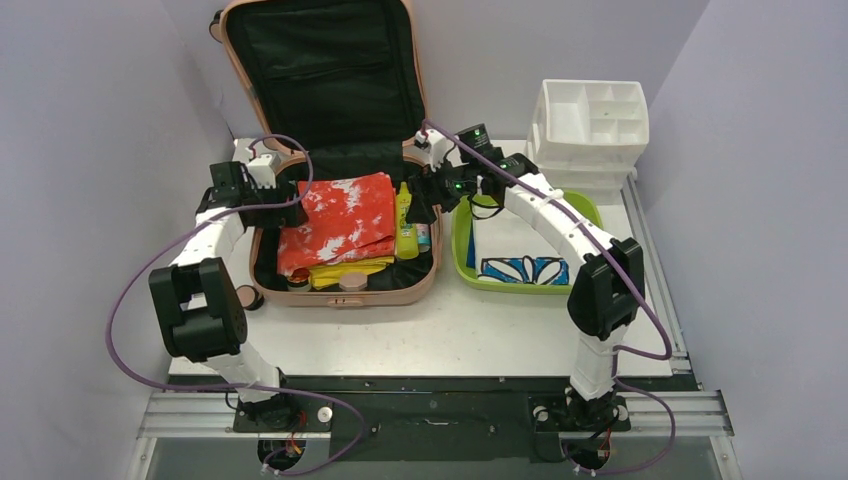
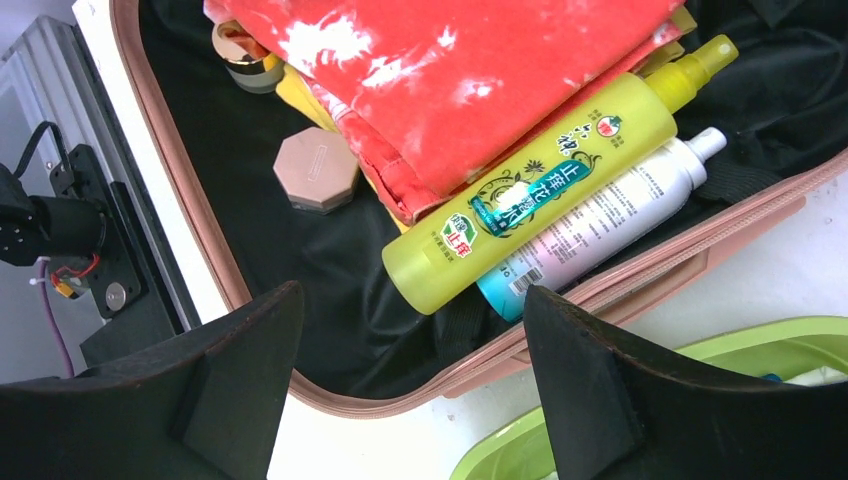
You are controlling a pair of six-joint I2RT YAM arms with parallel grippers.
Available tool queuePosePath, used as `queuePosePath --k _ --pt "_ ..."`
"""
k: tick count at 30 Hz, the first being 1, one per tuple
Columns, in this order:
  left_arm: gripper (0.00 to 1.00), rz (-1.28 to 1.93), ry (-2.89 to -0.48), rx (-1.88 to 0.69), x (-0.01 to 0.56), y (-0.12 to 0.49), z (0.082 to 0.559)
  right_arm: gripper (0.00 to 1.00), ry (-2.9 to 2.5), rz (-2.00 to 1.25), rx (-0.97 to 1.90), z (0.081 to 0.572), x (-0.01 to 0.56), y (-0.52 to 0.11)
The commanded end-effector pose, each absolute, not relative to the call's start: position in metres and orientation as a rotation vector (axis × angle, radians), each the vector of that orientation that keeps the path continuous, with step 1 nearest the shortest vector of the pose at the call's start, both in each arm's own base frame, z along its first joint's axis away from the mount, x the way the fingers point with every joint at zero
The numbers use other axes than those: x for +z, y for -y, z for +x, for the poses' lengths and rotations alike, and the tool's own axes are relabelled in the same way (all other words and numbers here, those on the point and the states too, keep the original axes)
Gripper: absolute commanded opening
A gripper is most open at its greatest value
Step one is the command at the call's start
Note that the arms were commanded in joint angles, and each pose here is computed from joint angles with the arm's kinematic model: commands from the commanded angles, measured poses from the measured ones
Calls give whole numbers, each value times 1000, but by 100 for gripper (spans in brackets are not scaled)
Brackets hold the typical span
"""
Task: Open, take out, and arrange the luggage
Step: Pick up the clothes from the luggage.
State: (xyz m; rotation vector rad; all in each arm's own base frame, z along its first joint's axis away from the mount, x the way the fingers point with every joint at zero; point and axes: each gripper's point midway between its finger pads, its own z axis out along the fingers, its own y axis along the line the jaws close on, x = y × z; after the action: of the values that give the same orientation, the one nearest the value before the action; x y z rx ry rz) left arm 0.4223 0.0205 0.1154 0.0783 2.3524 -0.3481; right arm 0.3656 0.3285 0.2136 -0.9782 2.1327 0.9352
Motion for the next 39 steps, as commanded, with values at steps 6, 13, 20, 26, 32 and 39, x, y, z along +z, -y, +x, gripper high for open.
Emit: queuePosePath --k 6,13,20,26,32,39 --pt "96 -66 -2381 -169 91 -49 436 76 -2090 -1050 933 358 217 -336" --pt "100 -138 -2447 -199 62 -47 432 77 -2070 -1104 940 344 220 -344" --pt "95 -239 -2504 -190 40 -56 427 77 -2054 -1139 939 335 226 -348" --pt "93 -257 -2547 -209 28 -52 420 77 -2057 -1148 945 333 224 -352" --pt "94 -274 -2571 -236 21 -45 411 77 -2044 -1166 932 331 229 -352" --pt "96 -183 -2393 -135 90 -47 429 77 -2006 -1211 1000 321 237 -358"
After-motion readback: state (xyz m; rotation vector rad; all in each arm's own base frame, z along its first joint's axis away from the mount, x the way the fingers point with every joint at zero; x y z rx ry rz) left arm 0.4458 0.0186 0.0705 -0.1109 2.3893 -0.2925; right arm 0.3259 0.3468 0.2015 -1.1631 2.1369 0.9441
